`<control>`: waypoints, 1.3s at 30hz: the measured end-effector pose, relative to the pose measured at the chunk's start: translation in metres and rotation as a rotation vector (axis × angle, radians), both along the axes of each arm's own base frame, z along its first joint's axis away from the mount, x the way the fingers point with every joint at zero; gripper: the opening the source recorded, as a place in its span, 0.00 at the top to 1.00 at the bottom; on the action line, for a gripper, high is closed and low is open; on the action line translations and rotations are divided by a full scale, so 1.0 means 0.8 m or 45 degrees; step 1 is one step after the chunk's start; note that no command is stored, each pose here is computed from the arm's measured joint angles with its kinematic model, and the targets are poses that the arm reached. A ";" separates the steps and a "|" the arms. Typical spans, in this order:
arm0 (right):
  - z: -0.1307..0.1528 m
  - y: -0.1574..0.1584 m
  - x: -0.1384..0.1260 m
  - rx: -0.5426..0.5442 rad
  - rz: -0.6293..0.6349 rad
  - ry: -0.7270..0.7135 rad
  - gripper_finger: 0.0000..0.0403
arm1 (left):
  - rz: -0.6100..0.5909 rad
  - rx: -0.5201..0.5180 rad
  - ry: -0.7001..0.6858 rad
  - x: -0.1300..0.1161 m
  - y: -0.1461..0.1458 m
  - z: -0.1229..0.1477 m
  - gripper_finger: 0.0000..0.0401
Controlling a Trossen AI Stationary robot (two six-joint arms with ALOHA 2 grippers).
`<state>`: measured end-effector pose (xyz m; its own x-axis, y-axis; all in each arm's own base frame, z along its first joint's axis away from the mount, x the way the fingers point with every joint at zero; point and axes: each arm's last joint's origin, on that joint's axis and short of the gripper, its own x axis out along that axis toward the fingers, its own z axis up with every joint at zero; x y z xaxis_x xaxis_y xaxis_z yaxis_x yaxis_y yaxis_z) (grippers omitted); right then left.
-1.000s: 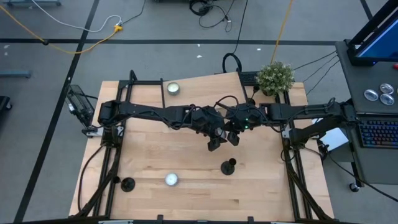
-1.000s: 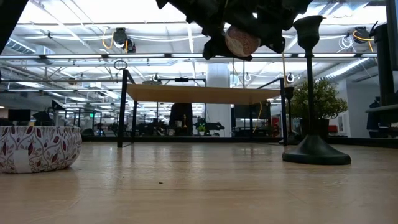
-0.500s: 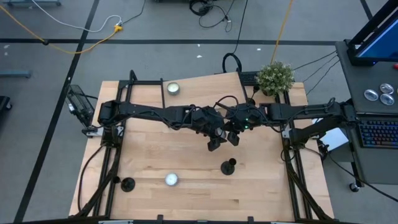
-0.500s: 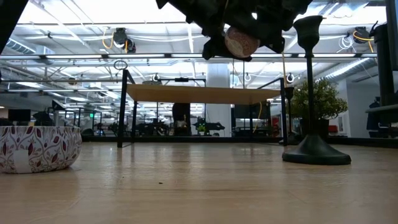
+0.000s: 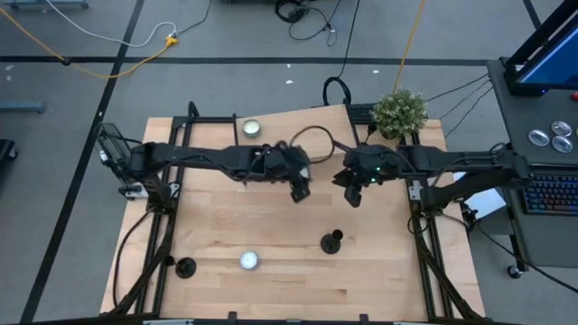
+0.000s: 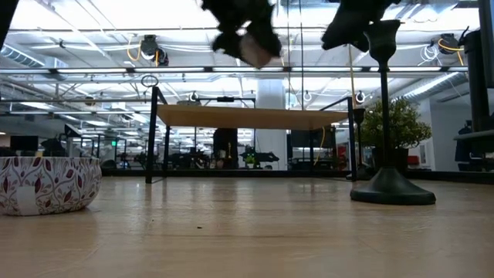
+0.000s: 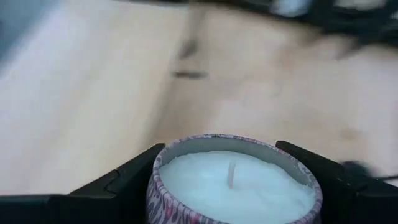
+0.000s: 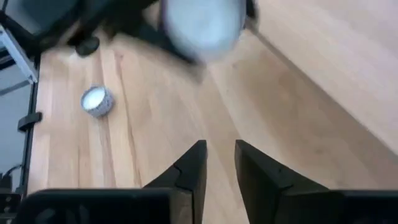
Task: Pick & Place candle stick holders
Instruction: Put the pink patterned scented candle on the shelf, then put the red patterned candle on the shelf
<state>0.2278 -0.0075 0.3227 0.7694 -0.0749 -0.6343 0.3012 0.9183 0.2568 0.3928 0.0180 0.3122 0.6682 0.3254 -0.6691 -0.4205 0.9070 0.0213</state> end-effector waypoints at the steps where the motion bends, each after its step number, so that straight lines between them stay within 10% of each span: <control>1: -0.001 0.000 -0.002 0.000 -0.001 0.008 0.80 | 0.065 0.026 0.037 -0.007 0.003 0.001 0.26; 11: -0.022 0.000 -0.009 0.003 0.002 0.040 0.81 | 0.533 0.118 0.173 -0.066 0.020 -0.018 0.25; 20: -0.029 0.000 -0.009 0.011 0.002 0.055 0.82 | 0.796 0.135 -0.188 -0.123 0.026 -0.036 0.30; 28: -0.026 0.000 -0.006 0.012 0.001 0.009 0.82 | 0.774 0.153 -0.331 -0.130 0.030 -0.068 0.43; 39: -0.027 0.000 -0.006 0.019 -0.009 0.013 0.82 | 0.638 0.170 -0.493 -0.140 0.019 -0.023 0.46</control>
